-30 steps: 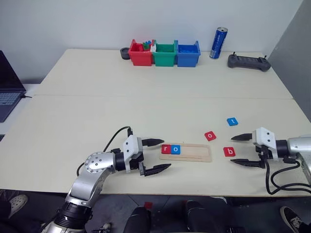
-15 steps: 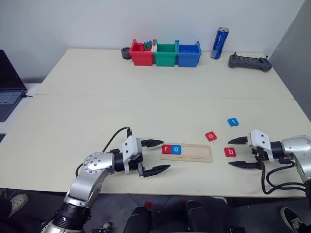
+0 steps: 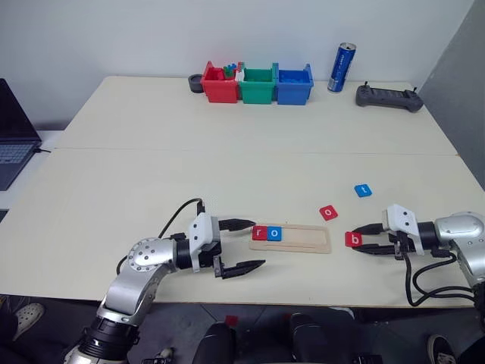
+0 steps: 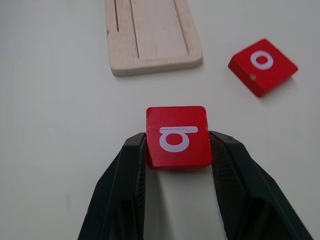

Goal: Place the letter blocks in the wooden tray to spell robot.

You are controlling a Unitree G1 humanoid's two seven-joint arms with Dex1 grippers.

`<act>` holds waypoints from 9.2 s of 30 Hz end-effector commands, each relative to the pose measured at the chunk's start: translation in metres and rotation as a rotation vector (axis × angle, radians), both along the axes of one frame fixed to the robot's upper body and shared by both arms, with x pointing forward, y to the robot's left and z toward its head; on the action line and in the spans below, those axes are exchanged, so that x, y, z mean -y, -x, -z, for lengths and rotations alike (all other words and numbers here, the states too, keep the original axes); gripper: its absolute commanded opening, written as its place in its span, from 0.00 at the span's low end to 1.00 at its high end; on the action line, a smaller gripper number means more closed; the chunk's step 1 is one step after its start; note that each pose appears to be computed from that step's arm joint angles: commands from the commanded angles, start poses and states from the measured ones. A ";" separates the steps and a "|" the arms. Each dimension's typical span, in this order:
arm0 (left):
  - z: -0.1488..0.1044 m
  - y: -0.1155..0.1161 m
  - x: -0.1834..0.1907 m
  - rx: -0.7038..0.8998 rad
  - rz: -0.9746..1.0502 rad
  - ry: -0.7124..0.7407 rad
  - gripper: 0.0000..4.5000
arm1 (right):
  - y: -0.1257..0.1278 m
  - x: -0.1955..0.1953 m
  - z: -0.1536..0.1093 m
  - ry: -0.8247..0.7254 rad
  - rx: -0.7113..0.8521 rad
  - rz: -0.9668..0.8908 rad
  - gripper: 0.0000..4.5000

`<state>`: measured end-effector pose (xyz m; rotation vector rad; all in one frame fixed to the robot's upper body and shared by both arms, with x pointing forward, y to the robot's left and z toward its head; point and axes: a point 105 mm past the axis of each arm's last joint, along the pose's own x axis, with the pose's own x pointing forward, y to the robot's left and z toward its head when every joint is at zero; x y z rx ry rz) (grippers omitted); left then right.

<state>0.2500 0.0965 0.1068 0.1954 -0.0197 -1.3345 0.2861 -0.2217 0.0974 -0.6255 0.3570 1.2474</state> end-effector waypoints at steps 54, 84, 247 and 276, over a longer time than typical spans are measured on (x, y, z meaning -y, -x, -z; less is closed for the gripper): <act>-0.020 0.004 -0.004 0.051 -0.024 0.028 1.00 | -0.010 -0.124 -0.013 -0.105 0.056 -0.136 0.32; -0.019 0.002 -0.005 0.050 -0.017 0.019 1.00 | -0.009 -0.121 -0.026 -0.171 0.033 -0.128 0.39; -0.015 0.005 -0.006 0.039 0.014 -0.003 1.00 | 0.030 -0.020 0.008 -0.171 -0.170 1.345 0.32; -0.013 0.002 -0.005 0.051 0.017 -0.002 1.00 | -0.001 -0.013 -0.068 -0.167 0.108 0.372 0.99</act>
